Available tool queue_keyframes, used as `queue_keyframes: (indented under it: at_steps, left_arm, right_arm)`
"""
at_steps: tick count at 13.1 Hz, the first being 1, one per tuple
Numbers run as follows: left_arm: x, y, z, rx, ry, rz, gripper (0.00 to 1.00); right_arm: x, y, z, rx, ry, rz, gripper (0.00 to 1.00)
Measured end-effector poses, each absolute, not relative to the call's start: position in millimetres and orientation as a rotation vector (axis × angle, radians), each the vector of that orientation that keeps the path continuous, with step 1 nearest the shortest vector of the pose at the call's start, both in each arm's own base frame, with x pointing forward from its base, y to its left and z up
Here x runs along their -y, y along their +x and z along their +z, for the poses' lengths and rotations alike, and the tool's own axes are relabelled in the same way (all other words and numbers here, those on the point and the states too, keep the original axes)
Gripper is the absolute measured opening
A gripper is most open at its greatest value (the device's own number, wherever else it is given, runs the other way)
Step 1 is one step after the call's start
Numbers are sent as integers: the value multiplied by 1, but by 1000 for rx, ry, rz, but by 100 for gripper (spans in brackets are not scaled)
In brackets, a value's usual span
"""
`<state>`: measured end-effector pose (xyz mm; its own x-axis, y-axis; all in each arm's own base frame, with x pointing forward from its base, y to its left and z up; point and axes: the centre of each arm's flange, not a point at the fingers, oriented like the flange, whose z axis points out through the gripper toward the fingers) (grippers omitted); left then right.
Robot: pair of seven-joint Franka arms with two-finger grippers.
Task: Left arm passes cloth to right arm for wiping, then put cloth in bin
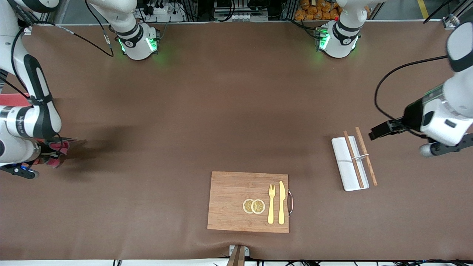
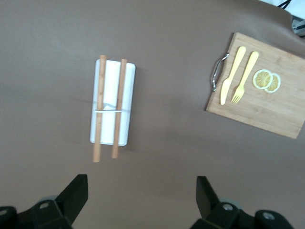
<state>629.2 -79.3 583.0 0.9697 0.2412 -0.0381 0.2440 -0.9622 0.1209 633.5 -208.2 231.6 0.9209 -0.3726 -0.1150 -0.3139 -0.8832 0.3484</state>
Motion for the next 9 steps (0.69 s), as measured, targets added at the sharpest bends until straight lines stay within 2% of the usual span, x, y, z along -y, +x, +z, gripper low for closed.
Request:
queue_keyframes:
  at_steps: [4,9]
  left_arm:
    - [79,614,602,-354,3014,-50,100]
    - [42,593,620,-213,3076,-13,100]
  right_arm:
    - [133,645,205,664,2769,-270,7]
    - [-1,651,202,1099,2730,-319,7]
